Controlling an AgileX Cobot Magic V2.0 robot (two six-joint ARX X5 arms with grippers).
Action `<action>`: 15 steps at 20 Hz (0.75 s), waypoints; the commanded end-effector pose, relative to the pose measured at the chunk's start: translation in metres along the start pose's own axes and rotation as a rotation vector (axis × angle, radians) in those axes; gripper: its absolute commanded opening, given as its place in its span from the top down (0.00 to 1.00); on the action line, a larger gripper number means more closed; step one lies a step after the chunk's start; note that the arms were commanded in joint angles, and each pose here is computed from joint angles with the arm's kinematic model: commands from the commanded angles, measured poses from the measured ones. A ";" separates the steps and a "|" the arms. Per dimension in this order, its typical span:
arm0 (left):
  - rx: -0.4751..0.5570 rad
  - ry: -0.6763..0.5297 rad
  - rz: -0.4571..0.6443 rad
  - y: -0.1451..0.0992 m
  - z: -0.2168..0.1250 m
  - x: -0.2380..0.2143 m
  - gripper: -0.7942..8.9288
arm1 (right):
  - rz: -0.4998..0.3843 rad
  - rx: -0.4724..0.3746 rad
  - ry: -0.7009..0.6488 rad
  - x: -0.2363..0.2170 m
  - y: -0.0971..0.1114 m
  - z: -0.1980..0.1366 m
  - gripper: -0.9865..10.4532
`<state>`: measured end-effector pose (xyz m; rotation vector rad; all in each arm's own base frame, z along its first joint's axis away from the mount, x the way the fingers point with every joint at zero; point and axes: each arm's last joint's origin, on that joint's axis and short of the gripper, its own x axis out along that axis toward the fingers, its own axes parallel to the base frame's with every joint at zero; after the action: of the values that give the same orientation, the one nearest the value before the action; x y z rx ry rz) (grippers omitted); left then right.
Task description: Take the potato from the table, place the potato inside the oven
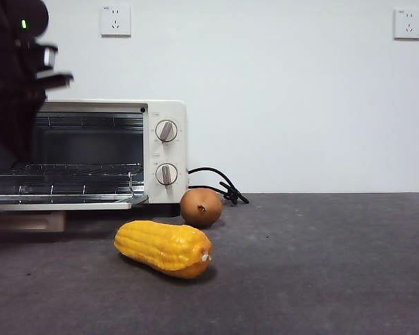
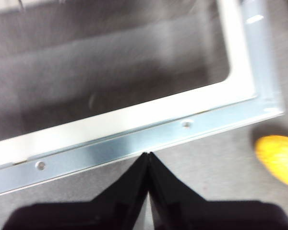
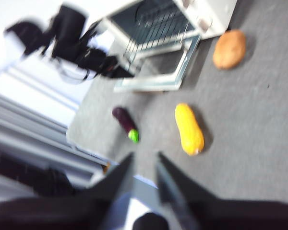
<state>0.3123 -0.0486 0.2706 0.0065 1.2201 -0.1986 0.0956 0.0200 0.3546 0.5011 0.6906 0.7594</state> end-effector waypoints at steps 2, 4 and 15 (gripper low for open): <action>0.062 -0.161 -0.018 -0.010 -0.009 -0.045 0.92 | 0.028 0.038 0.019 0.012 -0.002 0.017 0.74; 0.073 -0.266 -0.021 -0.013 -0.020 -0.077 0.92 | 0.024 0.018 0.051 0.026 -0.001 0.029 0.74; 0.193 -0.620 0.005 -0.019 -0.116 -0.195 0.92 | -0.270 -0.234 0.299 0.177 0.043 0.078 0.41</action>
<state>0.1374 -0.0257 0.4152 0.0839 0.5842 -0.2799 0.2229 0.1663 0.3696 0.0927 0.9102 0.6523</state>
